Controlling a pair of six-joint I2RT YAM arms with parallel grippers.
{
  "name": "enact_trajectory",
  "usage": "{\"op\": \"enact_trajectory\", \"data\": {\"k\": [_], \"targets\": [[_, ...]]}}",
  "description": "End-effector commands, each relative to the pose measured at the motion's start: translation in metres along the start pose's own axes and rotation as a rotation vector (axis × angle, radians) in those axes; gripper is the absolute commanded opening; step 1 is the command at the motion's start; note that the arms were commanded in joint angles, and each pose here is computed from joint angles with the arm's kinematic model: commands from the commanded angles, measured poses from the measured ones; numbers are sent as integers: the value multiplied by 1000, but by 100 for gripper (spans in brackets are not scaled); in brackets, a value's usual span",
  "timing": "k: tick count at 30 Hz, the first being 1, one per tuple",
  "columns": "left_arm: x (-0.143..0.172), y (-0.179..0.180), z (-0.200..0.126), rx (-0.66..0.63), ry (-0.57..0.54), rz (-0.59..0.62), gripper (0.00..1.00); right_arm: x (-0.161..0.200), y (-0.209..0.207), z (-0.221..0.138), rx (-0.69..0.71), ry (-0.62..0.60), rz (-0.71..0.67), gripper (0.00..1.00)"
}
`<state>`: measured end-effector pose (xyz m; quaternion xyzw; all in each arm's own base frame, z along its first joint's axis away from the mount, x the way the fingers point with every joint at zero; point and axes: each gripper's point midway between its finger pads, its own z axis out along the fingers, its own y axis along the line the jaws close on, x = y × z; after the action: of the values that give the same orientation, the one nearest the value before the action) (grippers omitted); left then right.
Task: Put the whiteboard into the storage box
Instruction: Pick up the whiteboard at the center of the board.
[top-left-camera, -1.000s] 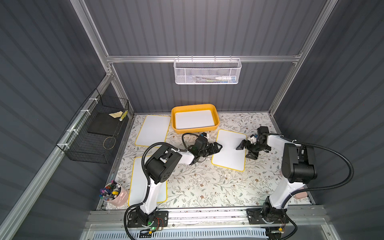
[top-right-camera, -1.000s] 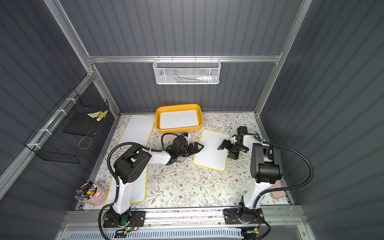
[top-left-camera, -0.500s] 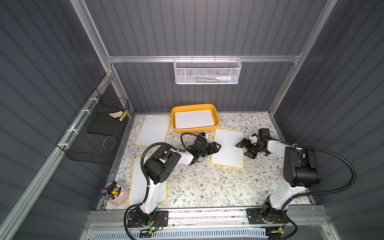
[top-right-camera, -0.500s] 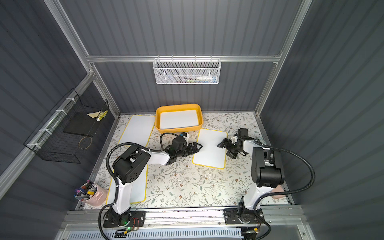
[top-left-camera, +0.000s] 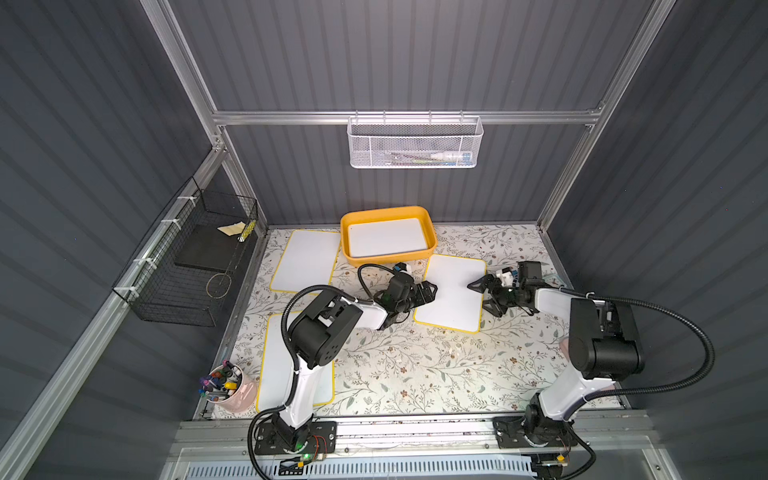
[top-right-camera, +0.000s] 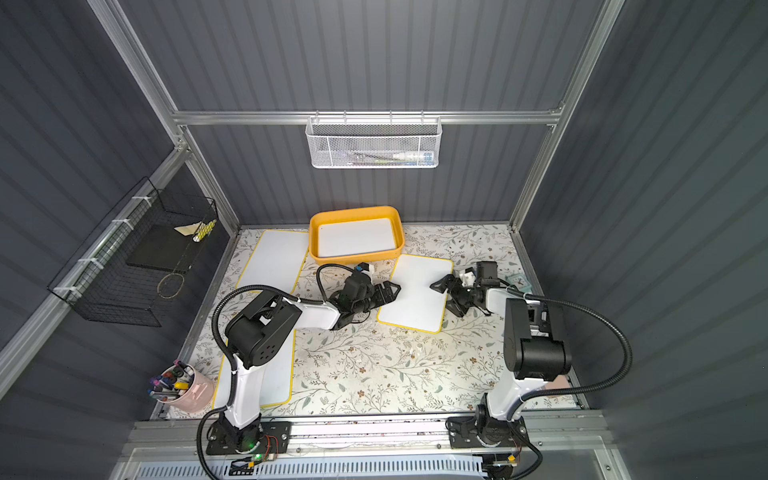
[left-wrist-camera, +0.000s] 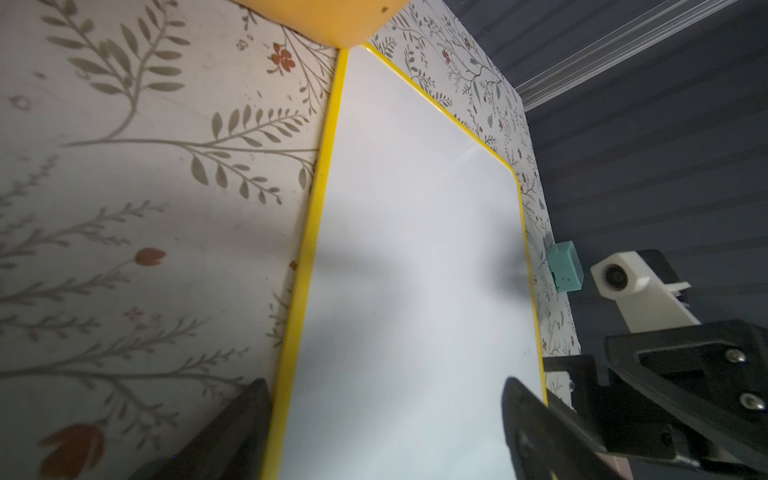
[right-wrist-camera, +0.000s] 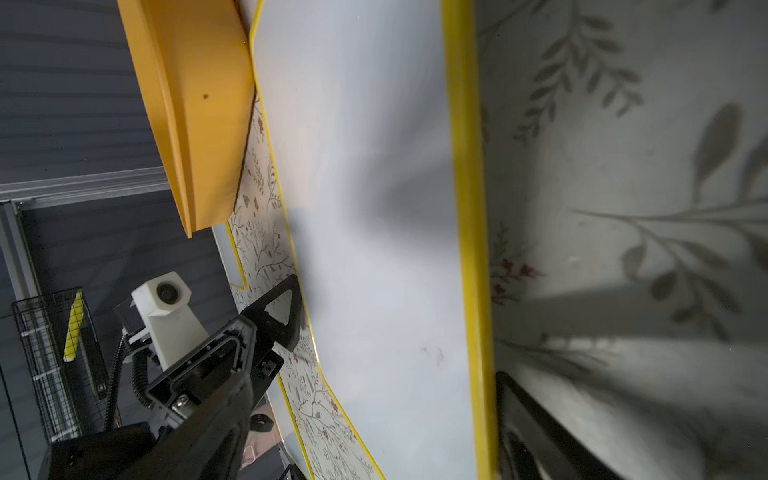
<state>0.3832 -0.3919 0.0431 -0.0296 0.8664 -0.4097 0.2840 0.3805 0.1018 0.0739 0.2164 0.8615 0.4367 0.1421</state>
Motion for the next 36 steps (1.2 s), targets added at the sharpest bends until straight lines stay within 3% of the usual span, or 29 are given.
{"op": "enact_trajectory", "data": {"k": [1,13,19,24,32,36], "targets": [[189,86,-23,-275,603,-112,88,36,65,2,-205,167,-161,86],[170,86,-34,-285,580,-97,88,35,63,-16,-108,131,-228,68],[158,88,-38,-302,538,-78,88,37,60,-24,-98,130,-237,37],[147,86,-43,-297,507,-70,88,37,58,-28,-95,123,-235,18],[121,82,-60,-293,420,-41,87,37,63,-31,-114,122,-238,0],[103,78,-73,-274,351,-33,87,41,71,-37,-143,119,-245,0]]}}
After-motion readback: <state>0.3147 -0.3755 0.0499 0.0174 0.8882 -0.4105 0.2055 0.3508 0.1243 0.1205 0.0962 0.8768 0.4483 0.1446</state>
